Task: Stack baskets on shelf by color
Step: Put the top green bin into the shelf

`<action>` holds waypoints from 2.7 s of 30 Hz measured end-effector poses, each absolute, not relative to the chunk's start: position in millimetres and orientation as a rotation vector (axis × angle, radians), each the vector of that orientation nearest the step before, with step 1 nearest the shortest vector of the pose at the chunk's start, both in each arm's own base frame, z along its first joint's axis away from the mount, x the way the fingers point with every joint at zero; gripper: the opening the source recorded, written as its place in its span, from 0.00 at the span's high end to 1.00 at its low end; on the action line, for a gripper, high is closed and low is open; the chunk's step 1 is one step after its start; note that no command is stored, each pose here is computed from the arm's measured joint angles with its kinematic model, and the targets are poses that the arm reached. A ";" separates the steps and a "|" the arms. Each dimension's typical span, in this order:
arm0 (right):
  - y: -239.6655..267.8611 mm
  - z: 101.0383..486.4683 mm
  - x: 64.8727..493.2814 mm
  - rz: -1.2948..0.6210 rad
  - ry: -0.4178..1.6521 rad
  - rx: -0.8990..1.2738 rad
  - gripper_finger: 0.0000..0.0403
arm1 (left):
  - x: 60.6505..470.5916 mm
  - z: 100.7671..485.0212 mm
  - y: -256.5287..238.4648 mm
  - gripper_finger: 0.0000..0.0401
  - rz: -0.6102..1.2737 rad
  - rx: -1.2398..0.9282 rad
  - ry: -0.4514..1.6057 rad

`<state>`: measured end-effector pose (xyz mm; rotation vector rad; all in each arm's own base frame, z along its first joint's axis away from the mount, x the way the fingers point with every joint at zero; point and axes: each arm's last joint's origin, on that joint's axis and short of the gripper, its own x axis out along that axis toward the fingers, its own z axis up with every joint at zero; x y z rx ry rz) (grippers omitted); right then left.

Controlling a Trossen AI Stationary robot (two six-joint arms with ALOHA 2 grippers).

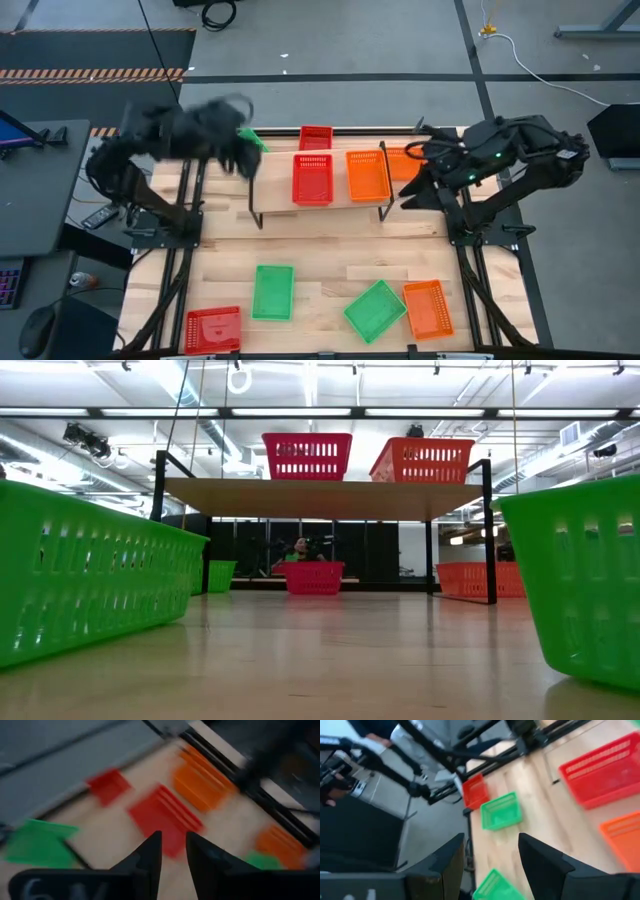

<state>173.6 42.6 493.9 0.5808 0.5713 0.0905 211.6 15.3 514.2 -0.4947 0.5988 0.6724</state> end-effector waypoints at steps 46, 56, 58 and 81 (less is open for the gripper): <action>-36.9 500.7 138.4 -0.470 0.386 0.504 0.53 | 132.8 410.0 326.6 0.77 0.826 -0.590 1.051; -45.3 503.2 126.8 -0.520 0.356 0.501 0.53 | 108.1 406.0 339.5 0.77 0.858 -0.611 1.052; -46.4 503.3 126.3 -0.525 0.355 0.499 0.53 | 103.7 406.0 340.9 0.77 0.877 -0.636 1.039; -44.3 504.0 124.4 -0.464 0.347 0.587 0.53 | 147.0 374.4 355.1 0.70 0.954 -0.681 1.138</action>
